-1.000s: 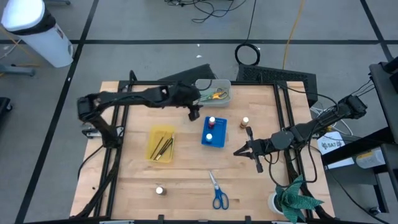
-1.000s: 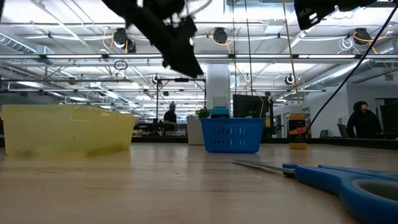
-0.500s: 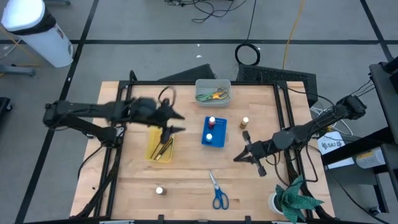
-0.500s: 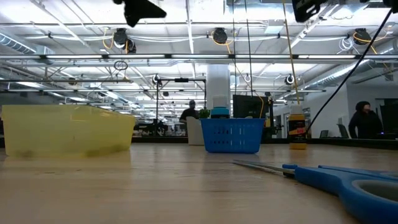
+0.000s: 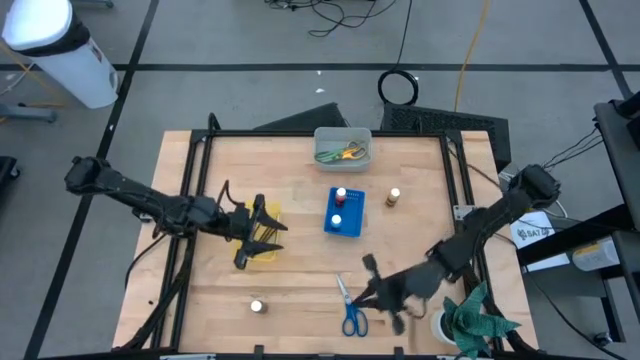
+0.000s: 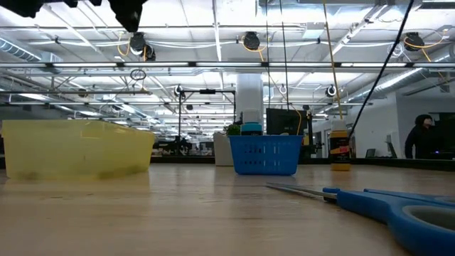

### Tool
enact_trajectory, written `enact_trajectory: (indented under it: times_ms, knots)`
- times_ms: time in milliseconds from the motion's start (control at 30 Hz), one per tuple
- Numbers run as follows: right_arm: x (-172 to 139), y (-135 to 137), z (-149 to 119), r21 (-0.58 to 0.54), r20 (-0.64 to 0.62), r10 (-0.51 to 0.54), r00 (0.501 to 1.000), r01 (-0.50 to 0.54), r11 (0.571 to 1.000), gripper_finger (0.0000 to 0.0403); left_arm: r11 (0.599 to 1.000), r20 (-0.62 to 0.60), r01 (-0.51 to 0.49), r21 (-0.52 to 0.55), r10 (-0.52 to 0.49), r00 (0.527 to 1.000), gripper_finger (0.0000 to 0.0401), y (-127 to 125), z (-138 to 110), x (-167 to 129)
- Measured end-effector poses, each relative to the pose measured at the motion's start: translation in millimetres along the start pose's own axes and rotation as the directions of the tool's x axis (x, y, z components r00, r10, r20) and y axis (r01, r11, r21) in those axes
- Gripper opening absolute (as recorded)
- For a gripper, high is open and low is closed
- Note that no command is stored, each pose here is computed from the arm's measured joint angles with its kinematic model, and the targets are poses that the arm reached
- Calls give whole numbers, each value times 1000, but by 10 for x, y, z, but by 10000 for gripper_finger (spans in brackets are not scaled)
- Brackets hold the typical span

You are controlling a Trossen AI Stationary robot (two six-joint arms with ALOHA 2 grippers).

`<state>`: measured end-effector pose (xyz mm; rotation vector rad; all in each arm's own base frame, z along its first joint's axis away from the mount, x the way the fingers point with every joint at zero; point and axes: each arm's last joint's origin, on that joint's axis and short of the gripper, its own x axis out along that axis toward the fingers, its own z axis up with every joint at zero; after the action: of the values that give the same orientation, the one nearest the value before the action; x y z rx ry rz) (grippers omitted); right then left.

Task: Pick & Place Paint Supplies
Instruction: Adjust the blue scissors

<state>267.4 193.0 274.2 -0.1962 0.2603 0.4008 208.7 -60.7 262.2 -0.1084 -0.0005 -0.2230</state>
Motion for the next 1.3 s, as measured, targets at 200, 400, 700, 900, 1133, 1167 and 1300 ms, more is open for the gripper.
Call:
enact_trajectory:
  times_ms: [200, 400, 700, 900, 1133, 1167, 1300]
  knots:
    - [311, 136, -37, -67, -253, -81, 964, 66, 996, 0, 994, -7, -62, -87, 61, 998, 237, 29, -23, 9]
    - [580, 171, -353, 26, -359, 56, 931, -51, 998, 0, 993, -17, -73, -88, 72, 997, 237, 33, -38, 16]
    - [886, 28, -781, 298, -447, 351, 823, -233, 926, 0, 993, -19, -81, -87, 79, 997, 237, 35, -41, 17]
    - [957, 2, -920, 428, -459, 446, 768, -249, 869, 0, 993, -20, -81, -82, 79, 997, 237, 35, -42, 17]
    - [868, 127, -1109, 528, -507, 488, 711, -191, 828, 0, 993, -27, -82, -86, 80, 996, 237, 35, -48, 17]
    - [853, 145, -1140, 537, -516, 490, 703, -180, 824, 0, 993, -27, -82, -85, 80, 996, 237, 35, -48, 17]
    - [803, 189, -1231, 574, -532, 496, 686, -138, 807, 0, 993, -27, -82, -86, 80, 996, 237, 35, -48, 17]
